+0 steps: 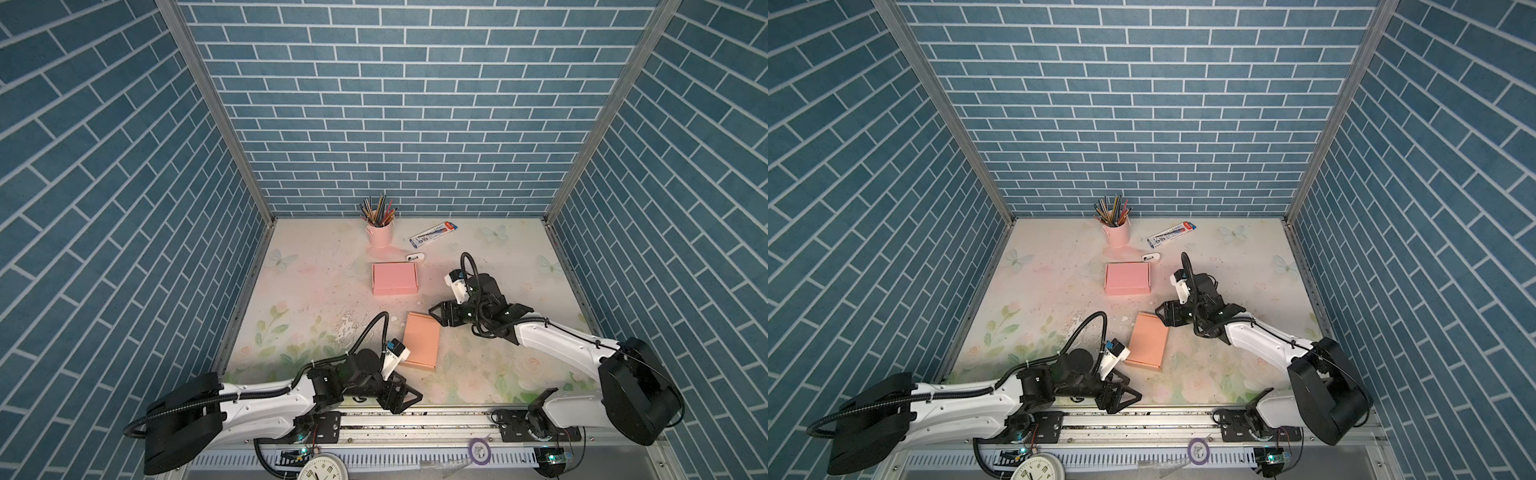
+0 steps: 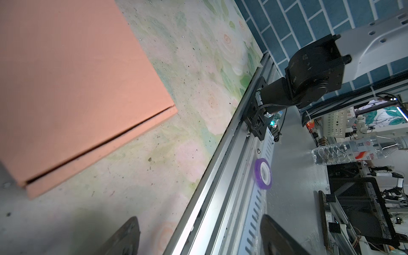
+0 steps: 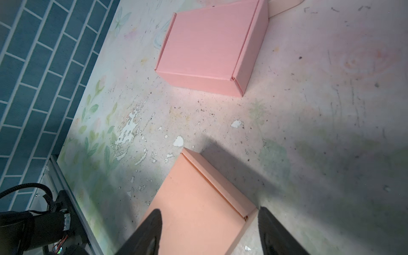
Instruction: Fold the paper box
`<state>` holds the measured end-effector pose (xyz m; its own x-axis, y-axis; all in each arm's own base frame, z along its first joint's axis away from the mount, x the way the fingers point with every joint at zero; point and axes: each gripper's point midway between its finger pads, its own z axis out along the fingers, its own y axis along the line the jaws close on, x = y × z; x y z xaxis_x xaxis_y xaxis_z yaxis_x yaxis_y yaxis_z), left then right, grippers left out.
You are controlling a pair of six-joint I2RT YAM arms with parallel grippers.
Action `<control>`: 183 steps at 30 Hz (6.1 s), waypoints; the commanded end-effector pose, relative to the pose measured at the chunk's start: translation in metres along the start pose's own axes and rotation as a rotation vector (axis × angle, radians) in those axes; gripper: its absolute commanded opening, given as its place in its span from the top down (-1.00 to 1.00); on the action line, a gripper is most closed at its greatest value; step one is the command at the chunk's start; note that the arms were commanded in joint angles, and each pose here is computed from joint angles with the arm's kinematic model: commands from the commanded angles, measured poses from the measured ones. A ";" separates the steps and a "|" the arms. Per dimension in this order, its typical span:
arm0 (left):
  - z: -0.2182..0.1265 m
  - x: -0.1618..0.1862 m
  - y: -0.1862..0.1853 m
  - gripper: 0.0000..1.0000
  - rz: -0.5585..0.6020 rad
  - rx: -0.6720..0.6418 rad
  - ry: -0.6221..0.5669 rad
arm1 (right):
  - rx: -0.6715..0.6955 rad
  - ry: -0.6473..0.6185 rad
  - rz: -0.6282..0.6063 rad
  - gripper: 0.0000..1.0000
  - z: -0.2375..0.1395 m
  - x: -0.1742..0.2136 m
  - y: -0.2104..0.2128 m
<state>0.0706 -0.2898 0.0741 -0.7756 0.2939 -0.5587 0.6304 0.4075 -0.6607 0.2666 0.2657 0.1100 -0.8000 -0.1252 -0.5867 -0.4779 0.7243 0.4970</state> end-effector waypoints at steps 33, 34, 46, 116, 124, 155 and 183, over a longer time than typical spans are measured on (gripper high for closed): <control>0.008 -0.040 0.026 -0.76 -0.005 -0.111 -0.125 | -0.066 0.163 0.012 -0.22 0.050 0.023 -0.025; 0.008 -0.041 0.026 -0.76 -0.006 -0.107 -0.126 | -0.066 0.164 0.014 -0.20 0.050 0.024 -0.025; 0.007 -0.050 0.038 -0.76 -0.034 -0.126 -0.155 | -0.087 0.138 0.046 -0.05 0.036 0.039 -0.023; 0.033 -0.099 0.043 -0.57 -0.037 -0.100 -0.170 | -0.033 -0.021 0.195 -0.11 -0.029 0.119 -0.028; 0.049 -0.110 0.041 -0.56 -0.033 -0.084 -0.162 | 0.061 -0.061 0.211 -0.18 -0.040 0.123 -0.046; 0.069 -0.120 0.041 -0.60 -0.035 -0.028 -0.159 | 0.171 -0.204 0.212 -0.68 -0.072 0.086 -0.057; 0.099 -0.166 0.054 -0.57 -0.030 -0.034 -0.175 | 0.191 -0.241 0.203 -0.62 -0.057 0.046 -0.084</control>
<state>0.2299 -0.3939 0.0720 -0.7946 0.1253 -0.5940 0.5739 0.4742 -0.6677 0.2361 0.1424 0.0534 -0.7857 0.2017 -0.5848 -0.1234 0.8753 0.4676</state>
